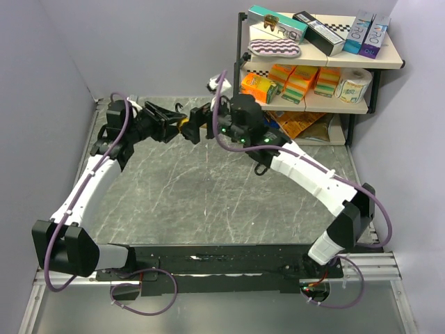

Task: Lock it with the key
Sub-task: Pick up the lock from the center of the board.

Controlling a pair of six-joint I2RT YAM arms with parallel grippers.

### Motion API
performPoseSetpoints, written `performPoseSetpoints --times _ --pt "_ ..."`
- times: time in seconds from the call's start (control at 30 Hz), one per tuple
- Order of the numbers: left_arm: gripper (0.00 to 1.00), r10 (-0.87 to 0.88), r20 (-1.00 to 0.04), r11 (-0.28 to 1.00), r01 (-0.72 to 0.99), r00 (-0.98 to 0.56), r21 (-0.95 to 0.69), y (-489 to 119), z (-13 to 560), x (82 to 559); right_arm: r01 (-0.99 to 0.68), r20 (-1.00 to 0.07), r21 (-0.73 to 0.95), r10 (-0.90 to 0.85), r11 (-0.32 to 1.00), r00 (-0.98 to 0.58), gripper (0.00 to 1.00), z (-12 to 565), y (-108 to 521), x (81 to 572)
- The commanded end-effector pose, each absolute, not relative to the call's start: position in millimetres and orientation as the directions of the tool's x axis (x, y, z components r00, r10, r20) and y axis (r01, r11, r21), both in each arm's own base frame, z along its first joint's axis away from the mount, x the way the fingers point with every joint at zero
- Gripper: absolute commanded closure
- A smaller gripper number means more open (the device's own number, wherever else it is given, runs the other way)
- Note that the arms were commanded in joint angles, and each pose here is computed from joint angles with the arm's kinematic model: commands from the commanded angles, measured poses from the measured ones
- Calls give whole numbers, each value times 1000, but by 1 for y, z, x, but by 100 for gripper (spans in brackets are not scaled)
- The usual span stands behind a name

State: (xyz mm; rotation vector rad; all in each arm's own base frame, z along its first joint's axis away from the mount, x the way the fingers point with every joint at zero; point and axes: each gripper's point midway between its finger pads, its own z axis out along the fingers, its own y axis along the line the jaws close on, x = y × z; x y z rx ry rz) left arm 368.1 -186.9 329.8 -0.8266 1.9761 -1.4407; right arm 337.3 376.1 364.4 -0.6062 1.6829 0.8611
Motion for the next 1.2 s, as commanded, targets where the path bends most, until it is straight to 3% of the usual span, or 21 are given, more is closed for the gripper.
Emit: performPoseSetpoints --times 0.0,0.33,0.53,0.73,0.77,0.87,0.97,1.07,1.17 --pt "98 -787 -12 100 -108 -617 -989 -189 365 373 -681 -976 211 115 702 -184 1 395 378 357" --pt "98 -780 31 45 -106 -625 -993 -195 377 369 -637 -972 223 117 738 -205 6 372 399 374" --pt "97 -770 50 24 -107 -636 -994 -199 379 364 -618 -978 200 113 760 -177 18 371 403 383" --pt "95 -767 74 6 -123 -637 -992 -201 377 362 -599 -980 183 95 780 -176 49 359 402 387" --pt "94 -769 74 10 -128 -635 -992 -201 375 362 -599 -980 180 92 780 -174 63 359 401 387" --pt "89 -779 70 26 -143 -623 -989 -199 369 365 -602 -981 177 88 779 -174 90 358 401 387" --pt "85 -779 72 27 -149 -623 -988 -200 365 365 -608 -981 180 93 773 -172 100 362 401 383" --pt "66 -781 61 37 -143 -622 -989 -199 364 366 -621 -981 181 95 763 -169 100 367 399 379" --pt "36 -793 7 78 -114 -610 -990 -192 365 368 -640 -983 175 91 748 -162 100 373 395 373"
